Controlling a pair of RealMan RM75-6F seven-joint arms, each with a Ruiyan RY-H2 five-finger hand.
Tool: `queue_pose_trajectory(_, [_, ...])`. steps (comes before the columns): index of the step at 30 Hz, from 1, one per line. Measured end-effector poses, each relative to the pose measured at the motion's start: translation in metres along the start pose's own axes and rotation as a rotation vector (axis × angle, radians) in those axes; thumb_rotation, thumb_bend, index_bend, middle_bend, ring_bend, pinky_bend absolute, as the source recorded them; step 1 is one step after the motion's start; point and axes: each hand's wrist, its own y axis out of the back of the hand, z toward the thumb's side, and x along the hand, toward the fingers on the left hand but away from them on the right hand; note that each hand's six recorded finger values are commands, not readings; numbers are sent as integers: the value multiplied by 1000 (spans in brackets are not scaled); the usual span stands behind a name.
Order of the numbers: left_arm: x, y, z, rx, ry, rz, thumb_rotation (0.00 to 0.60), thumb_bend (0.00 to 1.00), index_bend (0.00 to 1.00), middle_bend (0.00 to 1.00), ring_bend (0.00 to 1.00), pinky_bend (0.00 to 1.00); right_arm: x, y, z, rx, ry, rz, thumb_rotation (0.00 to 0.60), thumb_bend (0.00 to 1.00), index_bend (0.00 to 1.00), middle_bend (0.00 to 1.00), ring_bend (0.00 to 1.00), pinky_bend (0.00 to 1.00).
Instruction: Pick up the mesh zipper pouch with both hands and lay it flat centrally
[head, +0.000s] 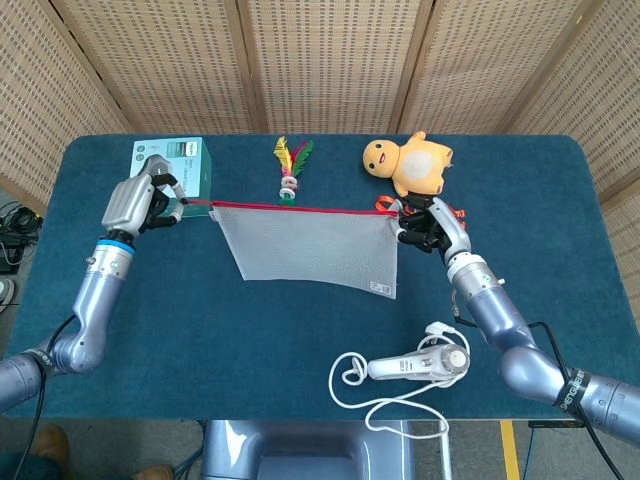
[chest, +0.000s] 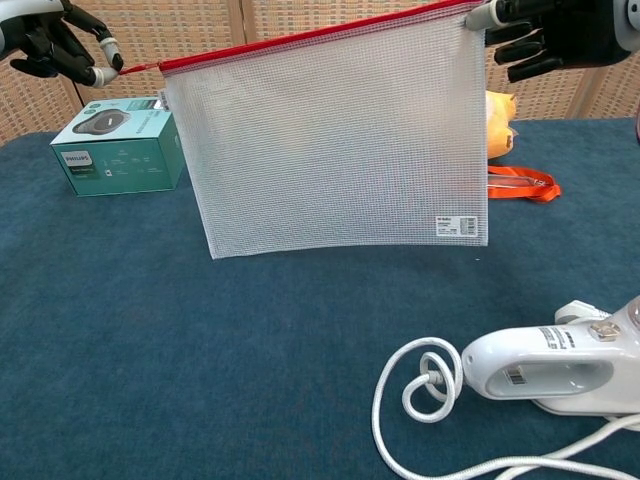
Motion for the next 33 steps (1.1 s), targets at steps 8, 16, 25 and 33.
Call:
queue_pose_trajectory(8, [-1, 2, 6, 22, -38, 2, 600, 0, 0, 974, 965, 1000, 0, 4, -4, 89, 4, -7, 600, 2, 0, 912, 894, 1000])
queue_pose_trajectory(16, [-13, 22, 14, 37, -96, 70, 600, 0, 0, 938, 929, 993, 7, 24, -7, 235, 39, -84, 600, 0, 4, 909, 893, 1000])
queue_pose_trajectory(25, [-60, 49, -2, 185, -135, 150, 600, 0, 0, 155, 136, 245, 38, 52, -17, 529, 124, -146, 600, 0, 137, 453, 443, 610])
queue_pose_trajectory(33, [-130, 56, -43, 343, -52, 180, 600, 0, 0, 0, 0, 0, 94, 85, -41, 1035, 258, -253, 600, 0, 108, 25, 0, 0])
